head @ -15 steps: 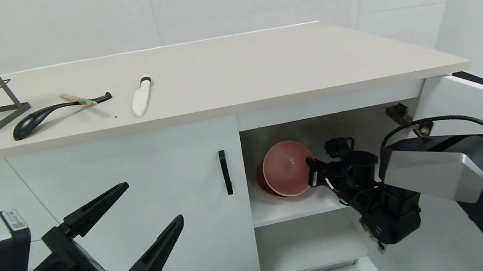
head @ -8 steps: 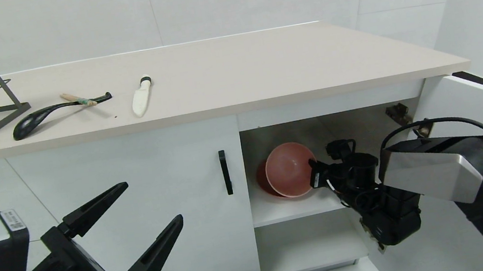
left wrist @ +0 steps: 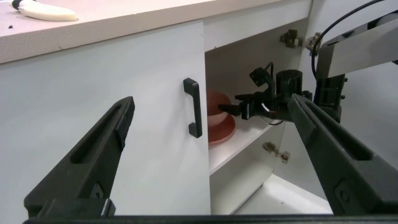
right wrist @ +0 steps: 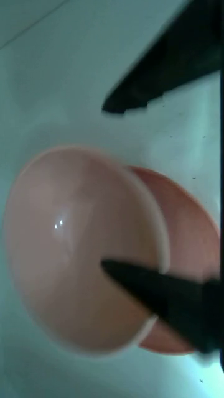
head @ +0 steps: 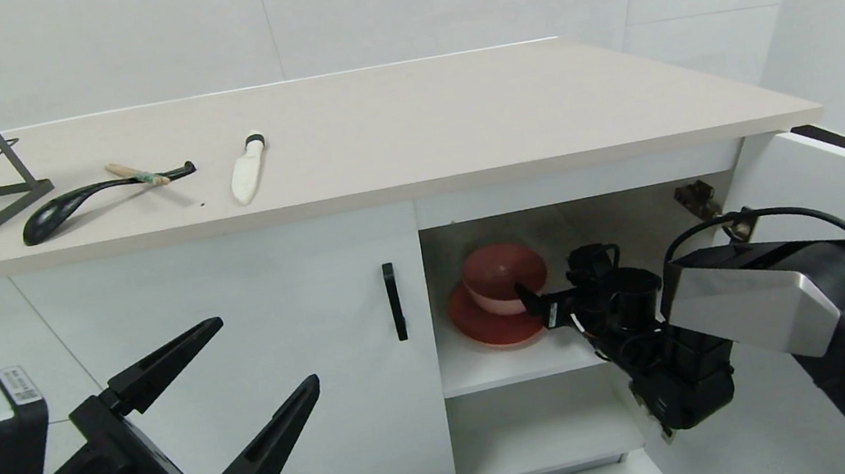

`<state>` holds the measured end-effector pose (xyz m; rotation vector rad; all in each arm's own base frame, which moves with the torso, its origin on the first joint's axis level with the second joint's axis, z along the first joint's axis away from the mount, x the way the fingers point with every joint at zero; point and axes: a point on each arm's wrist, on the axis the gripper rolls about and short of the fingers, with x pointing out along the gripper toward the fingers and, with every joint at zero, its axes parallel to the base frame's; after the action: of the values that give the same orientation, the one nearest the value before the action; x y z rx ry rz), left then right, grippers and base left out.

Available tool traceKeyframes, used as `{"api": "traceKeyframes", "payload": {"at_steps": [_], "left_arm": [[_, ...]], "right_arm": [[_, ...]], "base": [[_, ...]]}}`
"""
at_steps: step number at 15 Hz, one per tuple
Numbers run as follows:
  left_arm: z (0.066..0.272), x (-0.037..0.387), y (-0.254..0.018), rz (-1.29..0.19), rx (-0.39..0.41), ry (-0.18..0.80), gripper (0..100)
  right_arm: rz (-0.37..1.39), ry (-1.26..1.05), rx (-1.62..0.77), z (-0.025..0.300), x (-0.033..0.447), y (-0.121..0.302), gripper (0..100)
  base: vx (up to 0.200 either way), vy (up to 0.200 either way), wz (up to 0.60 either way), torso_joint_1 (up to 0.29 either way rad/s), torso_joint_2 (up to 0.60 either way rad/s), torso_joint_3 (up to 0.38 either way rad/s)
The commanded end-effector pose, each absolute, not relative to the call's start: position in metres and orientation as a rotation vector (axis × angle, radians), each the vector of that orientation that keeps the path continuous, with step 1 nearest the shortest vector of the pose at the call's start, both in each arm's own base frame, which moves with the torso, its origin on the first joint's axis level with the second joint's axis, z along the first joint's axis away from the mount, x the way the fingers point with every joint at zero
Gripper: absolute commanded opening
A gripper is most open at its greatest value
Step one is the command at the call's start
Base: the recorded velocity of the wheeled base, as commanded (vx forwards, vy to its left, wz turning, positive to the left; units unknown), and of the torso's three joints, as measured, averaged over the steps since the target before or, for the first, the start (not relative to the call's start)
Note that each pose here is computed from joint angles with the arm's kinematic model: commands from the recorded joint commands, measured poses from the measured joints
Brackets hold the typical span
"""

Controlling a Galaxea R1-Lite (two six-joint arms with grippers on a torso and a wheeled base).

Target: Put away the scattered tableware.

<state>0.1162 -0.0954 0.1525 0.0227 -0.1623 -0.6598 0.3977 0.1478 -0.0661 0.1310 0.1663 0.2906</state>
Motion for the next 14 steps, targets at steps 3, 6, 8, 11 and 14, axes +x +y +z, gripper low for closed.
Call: {"api": "traceKeyframes", "payload": {"at_steps": [3,6,8,11,14], "left_arm": [[0.153,0.116,-0.095,-0.66,0.021,-0.167,100],[0.153,0.116,-0.095,-0.66,0.02,-0.169,100],[0.154,0.116,-0.095,-0.66,0.02,-0.17,100],[0.154,0.116,-0.095,-0.66,0.02,-0.17,100],[0.153,0.116,-0.095,-0.66,0.02,-0.169,100]], "right_arm": [[0.304,0.103,0.141,-0.04,0.397,0.151,100],[0.32,0.137,0.068,-0.034,0.378,0.152,100],[0.334,0.183,0.038,-0.036,0.364,0.153,100],[0.353,0.221,0.021,-0.016,0.335,0.149,100],[0.374,0.259,0.009,-0.001,0.308,0.146,100]], "base": [[0.0,0.0,0.0,0.0,0.0,0.0],[0.0,0.0,0.0,0.0,0.0,0.0],[0.0,0.0,0.0,0.0,0.0,0.0],[0.0,0.0,0.0,0.0,0.0,0.0],[0.0,0.0,0.0,0.0,0.0,0.0]]}}
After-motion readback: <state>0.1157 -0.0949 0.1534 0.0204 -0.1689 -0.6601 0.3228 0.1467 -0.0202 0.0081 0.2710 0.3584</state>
